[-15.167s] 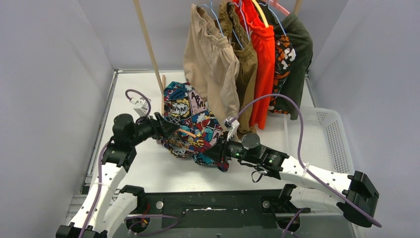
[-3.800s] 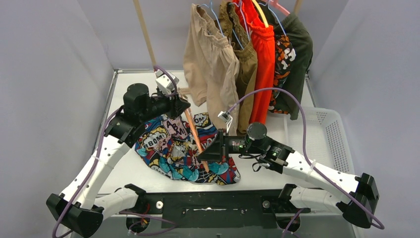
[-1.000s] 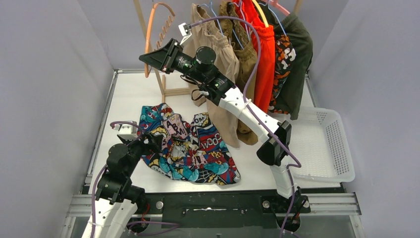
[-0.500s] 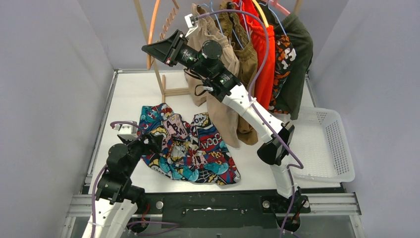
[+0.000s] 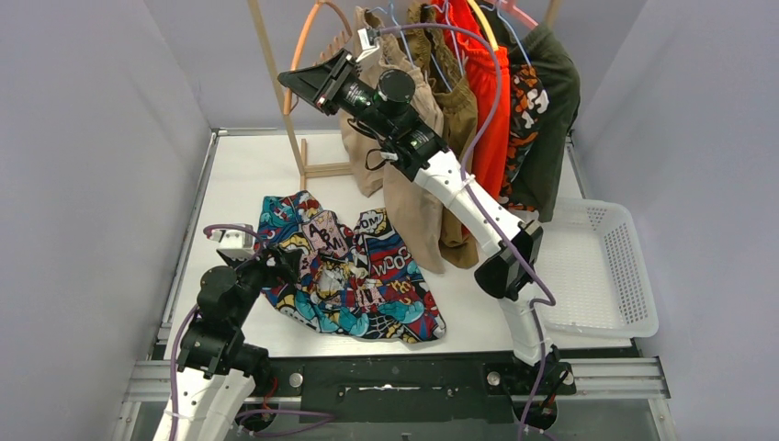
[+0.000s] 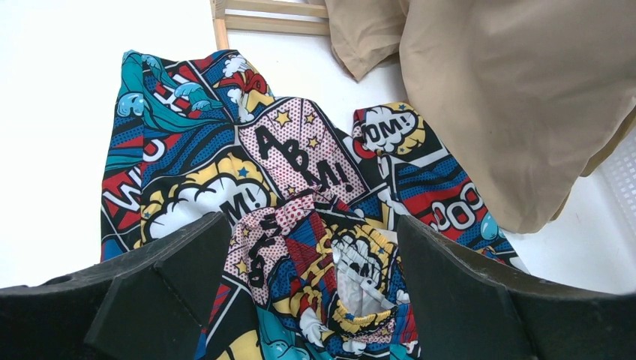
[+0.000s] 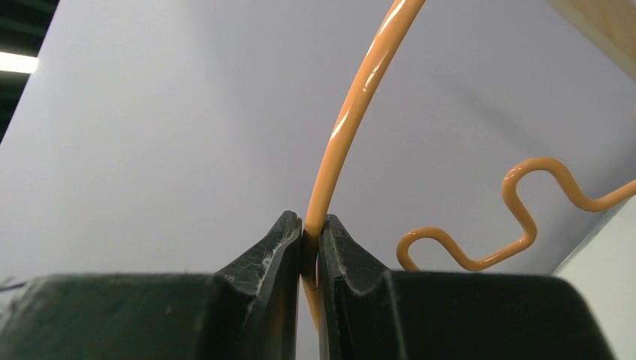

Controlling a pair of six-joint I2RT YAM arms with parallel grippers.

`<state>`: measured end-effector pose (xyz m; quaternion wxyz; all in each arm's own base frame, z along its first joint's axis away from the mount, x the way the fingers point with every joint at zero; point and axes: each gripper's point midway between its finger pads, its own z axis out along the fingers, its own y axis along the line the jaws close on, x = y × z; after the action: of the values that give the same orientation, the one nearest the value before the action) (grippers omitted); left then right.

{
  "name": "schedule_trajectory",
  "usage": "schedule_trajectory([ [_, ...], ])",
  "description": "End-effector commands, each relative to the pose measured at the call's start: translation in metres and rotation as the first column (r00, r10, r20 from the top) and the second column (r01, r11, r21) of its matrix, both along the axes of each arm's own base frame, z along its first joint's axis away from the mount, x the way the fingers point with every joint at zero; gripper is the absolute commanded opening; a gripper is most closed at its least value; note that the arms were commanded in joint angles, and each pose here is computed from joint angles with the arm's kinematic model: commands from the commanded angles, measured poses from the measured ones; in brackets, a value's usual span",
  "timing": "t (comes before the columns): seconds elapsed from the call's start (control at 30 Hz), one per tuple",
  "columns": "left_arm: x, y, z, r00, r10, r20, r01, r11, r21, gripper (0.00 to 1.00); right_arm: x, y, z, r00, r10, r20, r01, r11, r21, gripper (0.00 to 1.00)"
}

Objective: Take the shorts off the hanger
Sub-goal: Place the hanger on the clothes rod.

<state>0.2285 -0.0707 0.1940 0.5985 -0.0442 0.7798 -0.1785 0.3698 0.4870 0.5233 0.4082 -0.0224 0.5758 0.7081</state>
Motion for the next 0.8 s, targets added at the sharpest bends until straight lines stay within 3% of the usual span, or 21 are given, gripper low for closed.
schedule_trajectory([
  [0.0, 0.005, -0.001, 0.018, 0.997, -0.005, 0.071, 0.005, 1.000, -0.006, 0.82, 0.007, -0.014, 0.022, 0.999, -0.035, 0.017, 0.034, 0.997, 0.062, 0.00],
  [0.1, 0.005, -0.001, 0.018, 0.998, -0.006, 0.070, 0.007, 1.000, -0.006, 0.82, 0.009, -0.014, 0.014, 0.999, -0.040, 0.000, 0.040, 0.998, 0.038, 0.14],
  [0.33, 0.005, -0.001, 0.017, 0.997, -0.008, 0.070, 0.008, 1.000, -0.006, 0.82, -0.020, -0.017, 0.021, 0.995, -0.029, 0.092, 0.029, 1.000, 0.003, 0.52],
  [0.47, 0.006, -0.001, 0.017, 0.998, -0.009, 0.068, 0.009, 1.000, -0.006, 0.82, -0.038, -0.018, 0.019, 0.989, -0.047, 0.139, 0.054, 0.998, -0.043, 0.62],
  [0.6, 0.006, -0.001, 0.016, 0.998, -0.009, 0.064, 0.009, 1.000, -0.006, 0.82, -0.046, -0.020, -0.002, 0.981, -0.111, 0.156, 0.131, 0.983, -0.127, 0.66],
  [0.77, 0.008, 0.000, 0.014, 0.999, 0.001, 0.053, -0.001, 1.000, -0.005, 0.82, -0.038, -0.040, -0.024, 0.944, -0.288, 0.159, 0.322, 0.909, -0.266, 0.71],
])
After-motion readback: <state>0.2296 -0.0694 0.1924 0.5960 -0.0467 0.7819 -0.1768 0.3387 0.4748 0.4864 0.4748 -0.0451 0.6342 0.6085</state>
